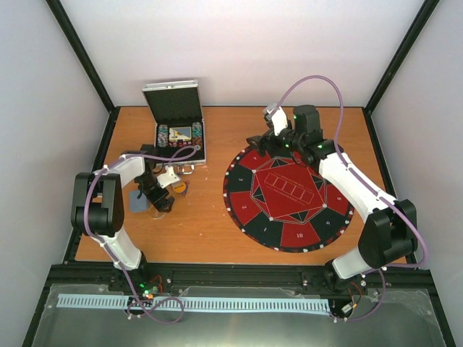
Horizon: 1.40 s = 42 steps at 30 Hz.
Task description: Distribute texas hold em gaming equipment
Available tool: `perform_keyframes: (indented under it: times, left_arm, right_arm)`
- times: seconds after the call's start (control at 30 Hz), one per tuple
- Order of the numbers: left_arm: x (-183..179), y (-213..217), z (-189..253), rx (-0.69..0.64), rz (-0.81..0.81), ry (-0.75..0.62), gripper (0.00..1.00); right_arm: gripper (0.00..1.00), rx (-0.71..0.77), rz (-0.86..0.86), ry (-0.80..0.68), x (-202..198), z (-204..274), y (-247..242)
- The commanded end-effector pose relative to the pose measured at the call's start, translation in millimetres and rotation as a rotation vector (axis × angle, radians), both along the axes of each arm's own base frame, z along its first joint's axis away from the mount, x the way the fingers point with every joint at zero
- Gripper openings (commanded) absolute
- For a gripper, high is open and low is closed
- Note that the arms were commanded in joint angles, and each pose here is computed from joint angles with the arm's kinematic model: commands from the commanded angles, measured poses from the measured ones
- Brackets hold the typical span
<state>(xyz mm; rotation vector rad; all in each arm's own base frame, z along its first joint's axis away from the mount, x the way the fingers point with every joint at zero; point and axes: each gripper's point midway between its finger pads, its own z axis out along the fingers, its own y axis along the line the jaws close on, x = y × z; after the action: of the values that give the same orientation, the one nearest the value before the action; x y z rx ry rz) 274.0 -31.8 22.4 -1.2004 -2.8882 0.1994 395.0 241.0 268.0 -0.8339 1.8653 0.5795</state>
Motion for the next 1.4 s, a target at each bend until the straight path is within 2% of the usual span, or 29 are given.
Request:
perform_keyframes:
  times: [0.0, 0.1, 0.23, 0.47, 0.7, 0.9, 1.3, 1.37]
  left_arm:
    - [-5, -3, 15, 0.074, -0.013, -0.018, 1.0]
    - [-37, -10, 10, 0.069, -0.118, 0.043, 1.0]
    - [-50, 6, -1, 0.147, -0.193, 0.054, 1.0]
    - [-26, 7, -3, 0.163, -0.27, -0.015, 0.99]
    - [-24, 11, 0, 0.183, -0.352, -0.039, 0.98]
    - [-23, 16, -8, 0.184, -0.355, -0.028, 0.84]
    - [-37, 21, -6, 0.16, -0.357, 0.001, 0.82]
    - [-39, 19, -7, 0.147, -0.355, 0.005, 0.79]
  right_arm:
    - [1.0, 0.001, 0.016, -0.032, 0, 16, 6]
    - [1.0, 0.0, 0.018, -0.036, 0, 16, 7]
    - [1.0, 0.006, 0.028, -0.03, -2, 16, 8]
    - [1.0, 0.006, 0.034, -0.028, -6, 16, 8]
    - [1.0, 0.0, 0.024, -0.056, -11, 21, 5]
    - [1.0, -0.002, 0.031, -0.052, -12, 20, 6]
    - [1.0, -0.011, 0.029, -0.056, -12, 20, 6]
    - [1.0, -0.013, 0.029, -0.058, -12, 20, 6]
